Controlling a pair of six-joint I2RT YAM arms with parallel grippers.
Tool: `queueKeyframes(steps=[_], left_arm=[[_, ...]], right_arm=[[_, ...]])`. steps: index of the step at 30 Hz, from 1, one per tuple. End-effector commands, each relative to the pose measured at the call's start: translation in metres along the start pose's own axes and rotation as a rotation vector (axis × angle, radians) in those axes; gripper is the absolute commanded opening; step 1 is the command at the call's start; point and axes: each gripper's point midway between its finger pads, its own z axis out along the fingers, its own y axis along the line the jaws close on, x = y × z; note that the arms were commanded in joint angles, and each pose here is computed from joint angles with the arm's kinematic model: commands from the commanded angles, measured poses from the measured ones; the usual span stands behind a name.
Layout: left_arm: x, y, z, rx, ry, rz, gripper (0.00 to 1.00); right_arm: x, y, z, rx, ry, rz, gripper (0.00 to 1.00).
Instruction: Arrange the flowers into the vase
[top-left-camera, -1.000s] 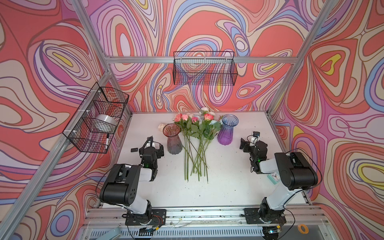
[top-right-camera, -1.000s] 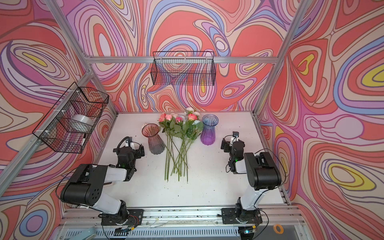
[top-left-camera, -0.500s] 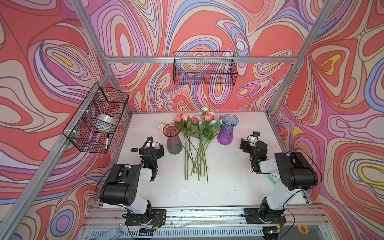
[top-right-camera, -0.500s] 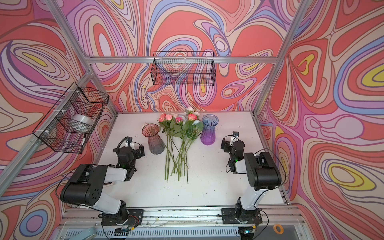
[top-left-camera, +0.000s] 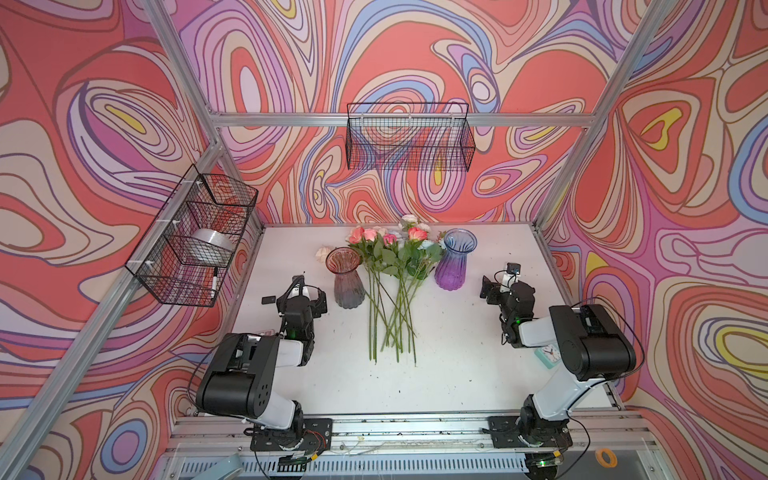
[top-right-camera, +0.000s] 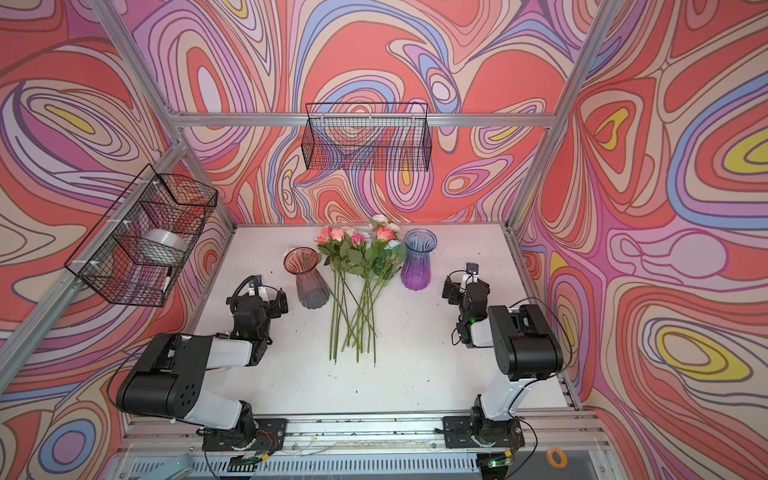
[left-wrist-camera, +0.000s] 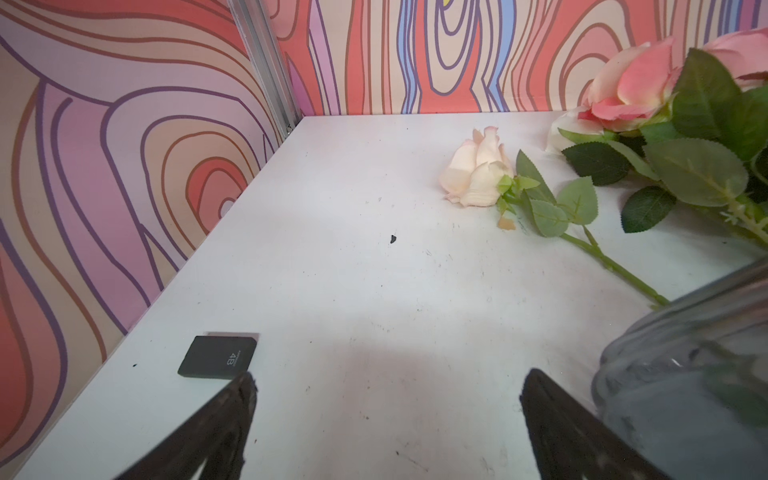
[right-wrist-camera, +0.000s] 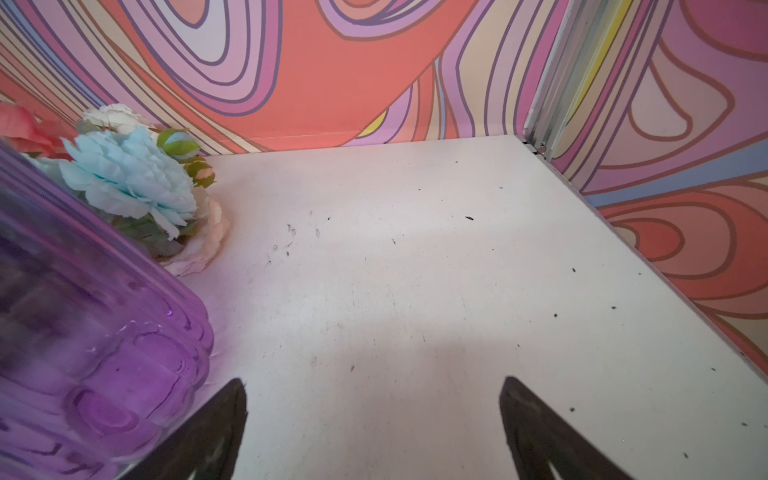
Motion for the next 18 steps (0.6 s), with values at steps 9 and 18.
queueKeyframes(steps=[9, 18], left_arm=[[-0.017, 0.007, -0.012, -0.014, -0.104, -0.032, 1.00], [-0.130, 0.038, -0.062, -0.129, -0.092, -0.026, 1.00]], right_arm=[[-0.048, -0.035, 0.000, 0.252, 0.108, 0.078, 0.98], [-0.119, -0.049, -0.021, 0.418, 0.303, 0.131, 0.98]])
